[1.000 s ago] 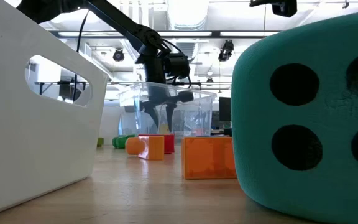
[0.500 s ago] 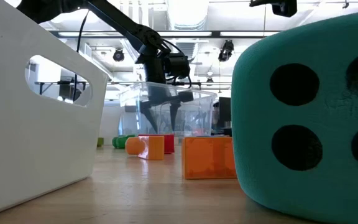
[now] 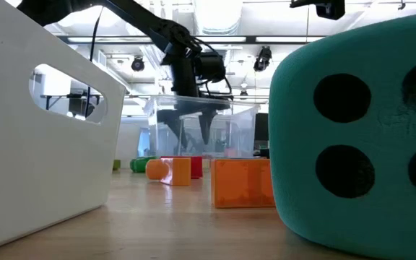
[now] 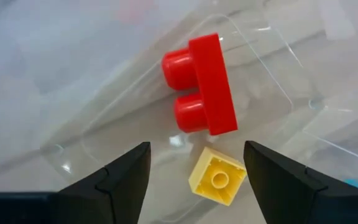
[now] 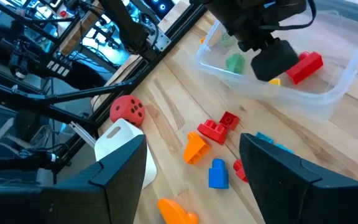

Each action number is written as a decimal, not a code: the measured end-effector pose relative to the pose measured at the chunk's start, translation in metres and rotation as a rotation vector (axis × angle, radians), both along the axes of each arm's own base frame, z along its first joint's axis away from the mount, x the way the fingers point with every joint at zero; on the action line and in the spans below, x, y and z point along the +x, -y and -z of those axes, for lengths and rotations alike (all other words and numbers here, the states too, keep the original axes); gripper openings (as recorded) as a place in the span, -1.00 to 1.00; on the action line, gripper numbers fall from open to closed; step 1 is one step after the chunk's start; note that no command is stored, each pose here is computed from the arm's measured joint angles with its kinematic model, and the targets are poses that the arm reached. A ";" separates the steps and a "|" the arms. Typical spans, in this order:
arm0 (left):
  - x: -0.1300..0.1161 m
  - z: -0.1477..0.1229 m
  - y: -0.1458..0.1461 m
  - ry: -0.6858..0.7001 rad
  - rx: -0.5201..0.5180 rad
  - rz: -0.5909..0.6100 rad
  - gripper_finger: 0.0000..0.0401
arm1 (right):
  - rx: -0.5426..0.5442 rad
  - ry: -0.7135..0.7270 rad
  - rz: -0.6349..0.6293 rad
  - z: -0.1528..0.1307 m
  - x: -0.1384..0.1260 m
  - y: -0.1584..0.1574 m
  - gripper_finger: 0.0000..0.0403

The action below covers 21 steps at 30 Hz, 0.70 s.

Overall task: Pick & Place Toys
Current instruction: Put the green dice into the yellow bin

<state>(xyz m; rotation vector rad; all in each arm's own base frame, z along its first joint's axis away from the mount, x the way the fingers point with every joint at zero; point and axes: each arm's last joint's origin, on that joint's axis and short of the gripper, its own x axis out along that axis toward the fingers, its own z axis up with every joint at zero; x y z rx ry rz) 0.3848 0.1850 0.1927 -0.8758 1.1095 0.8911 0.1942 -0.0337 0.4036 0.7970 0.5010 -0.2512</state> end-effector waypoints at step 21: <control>0.000 -0.087 0.034 0.128 0.239 0.390 0.31 | -0.221 -0.036 -0.134 0.003 0.002 0.001 0.24</control>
